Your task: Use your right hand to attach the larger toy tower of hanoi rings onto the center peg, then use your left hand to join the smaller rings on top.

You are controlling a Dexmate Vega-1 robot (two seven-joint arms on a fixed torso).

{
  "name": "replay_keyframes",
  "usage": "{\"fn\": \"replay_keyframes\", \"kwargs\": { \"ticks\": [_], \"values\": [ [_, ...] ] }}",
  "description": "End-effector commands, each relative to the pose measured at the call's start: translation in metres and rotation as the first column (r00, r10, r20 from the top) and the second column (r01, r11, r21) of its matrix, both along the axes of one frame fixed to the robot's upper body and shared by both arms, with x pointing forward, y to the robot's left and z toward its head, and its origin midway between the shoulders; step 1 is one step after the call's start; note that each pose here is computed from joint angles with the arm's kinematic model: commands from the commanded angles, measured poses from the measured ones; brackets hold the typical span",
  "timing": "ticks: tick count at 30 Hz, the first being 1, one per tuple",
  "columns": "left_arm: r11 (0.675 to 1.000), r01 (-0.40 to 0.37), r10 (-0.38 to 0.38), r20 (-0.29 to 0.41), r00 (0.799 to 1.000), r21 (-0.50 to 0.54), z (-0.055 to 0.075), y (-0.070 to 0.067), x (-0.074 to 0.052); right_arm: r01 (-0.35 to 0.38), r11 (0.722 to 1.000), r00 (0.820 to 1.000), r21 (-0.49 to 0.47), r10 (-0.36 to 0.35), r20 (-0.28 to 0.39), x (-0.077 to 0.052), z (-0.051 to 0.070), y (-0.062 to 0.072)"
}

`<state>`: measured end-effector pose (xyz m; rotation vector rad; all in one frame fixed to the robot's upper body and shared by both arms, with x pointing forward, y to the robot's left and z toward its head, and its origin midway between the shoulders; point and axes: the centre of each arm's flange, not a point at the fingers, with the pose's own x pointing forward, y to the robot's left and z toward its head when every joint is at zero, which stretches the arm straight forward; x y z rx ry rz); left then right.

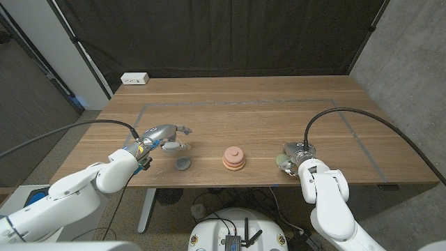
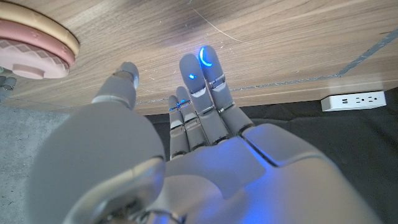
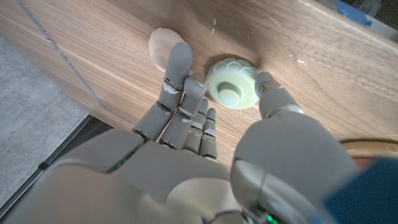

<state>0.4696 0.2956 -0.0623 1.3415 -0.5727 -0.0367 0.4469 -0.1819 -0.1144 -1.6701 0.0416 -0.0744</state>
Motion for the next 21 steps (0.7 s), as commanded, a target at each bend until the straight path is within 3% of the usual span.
{"fn": "replay_keyframes", "kwargs": {
  "ticks": [1,21],
  "values": [
    [1.0,0.0,0.0,-0.008,1.0,0.004,0.0006,0.001,0.0021,0.009,1.0,1.0,0.0,-0.009,-0.023,0.007,-0.0028,0.0017],
    [1.0,0.004,-0.004,-0.011,1.0,0.002,-0.0017,-0.0009,0.0016,0.02,1.0,0.999,-0.007,-0.02,-0.043,0.0081,-0.0119,0.0011]
  ]
}}
